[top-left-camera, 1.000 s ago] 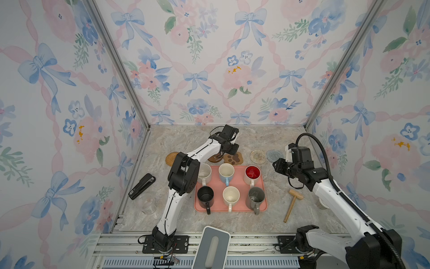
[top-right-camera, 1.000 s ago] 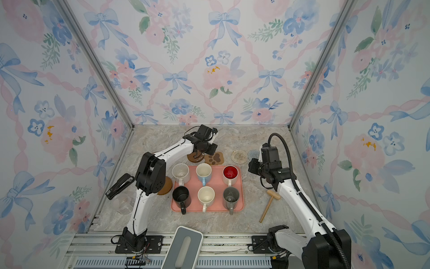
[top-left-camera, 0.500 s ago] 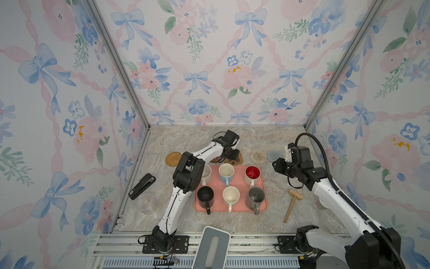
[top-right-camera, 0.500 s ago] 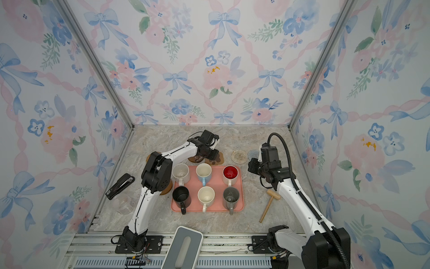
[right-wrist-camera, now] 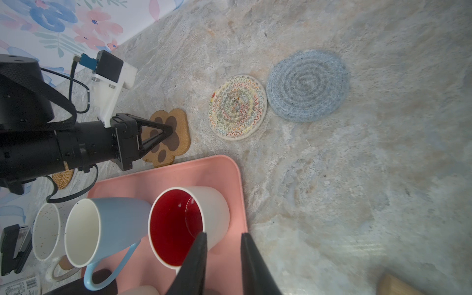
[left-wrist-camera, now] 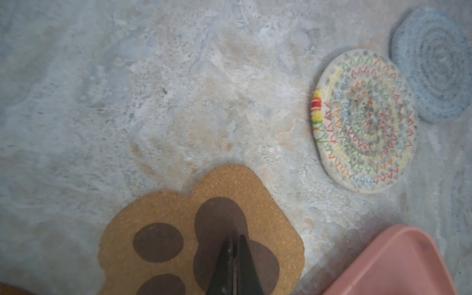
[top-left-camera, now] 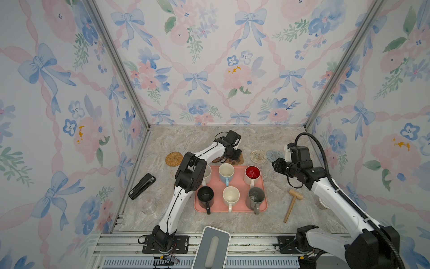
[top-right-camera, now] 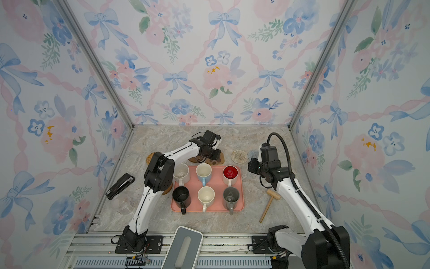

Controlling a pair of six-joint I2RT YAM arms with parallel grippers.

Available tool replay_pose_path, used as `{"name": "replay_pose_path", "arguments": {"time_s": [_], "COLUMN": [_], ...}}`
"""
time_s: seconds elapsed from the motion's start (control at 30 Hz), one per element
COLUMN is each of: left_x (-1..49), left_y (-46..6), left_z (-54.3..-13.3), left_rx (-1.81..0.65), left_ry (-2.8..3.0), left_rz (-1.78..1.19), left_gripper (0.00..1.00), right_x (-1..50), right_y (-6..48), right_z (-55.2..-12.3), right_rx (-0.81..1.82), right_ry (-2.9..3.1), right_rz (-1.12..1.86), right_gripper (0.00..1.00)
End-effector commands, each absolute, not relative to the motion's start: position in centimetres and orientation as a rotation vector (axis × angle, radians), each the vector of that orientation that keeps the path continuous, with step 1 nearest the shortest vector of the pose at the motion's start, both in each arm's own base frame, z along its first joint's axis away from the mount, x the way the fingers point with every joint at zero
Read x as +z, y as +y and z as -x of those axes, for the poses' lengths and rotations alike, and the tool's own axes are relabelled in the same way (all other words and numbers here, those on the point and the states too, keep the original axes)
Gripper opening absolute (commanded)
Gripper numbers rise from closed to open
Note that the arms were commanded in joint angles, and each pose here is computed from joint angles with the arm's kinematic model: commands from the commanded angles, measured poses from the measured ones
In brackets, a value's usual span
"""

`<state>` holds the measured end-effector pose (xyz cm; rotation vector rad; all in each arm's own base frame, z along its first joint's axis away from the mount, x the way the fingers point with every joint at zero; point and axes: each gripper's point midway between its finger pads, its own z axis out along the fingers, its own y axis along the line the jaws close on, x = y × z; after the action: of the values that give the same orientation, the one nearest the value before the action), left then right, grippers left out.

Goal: Place cups on coasters
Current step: Move the coaster to the top-center of the table.

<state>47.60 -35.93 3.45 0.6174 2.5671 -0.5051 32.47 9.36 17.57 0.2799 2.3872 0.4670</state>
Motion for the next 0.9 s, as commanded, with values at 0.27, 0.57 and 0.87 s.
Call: {"name": "replay_pose_path", "arguments": {"time_s": [0.27,0.57,0.87], "left_x": [-1.3,-0.9,0.0], "left_y": [-36.6,-37.8,-38.7], "left_z": [-47.2,-48.0,-47.8], "left_rx": [-0.477,-0.527,-0.545], "left_ry": [2.671,2.652,2.629], "left_rz": [-0.542,-0.522,-0.545], "left_gripper": [0.0,0.0,0.0], "right_x": [17.8,17.6,17.6], "right_y": [9.7,9.6,9.6], "right_z": [-32.5,-32.5,-32.5], "right_rx": [0.464,0.462,0.461], "right_ry": [2.38,2.387,2.389], "right_rz": [-0.25,-0.252,-0.253], "right_gripper": [0.27,0.27,0.27]}}
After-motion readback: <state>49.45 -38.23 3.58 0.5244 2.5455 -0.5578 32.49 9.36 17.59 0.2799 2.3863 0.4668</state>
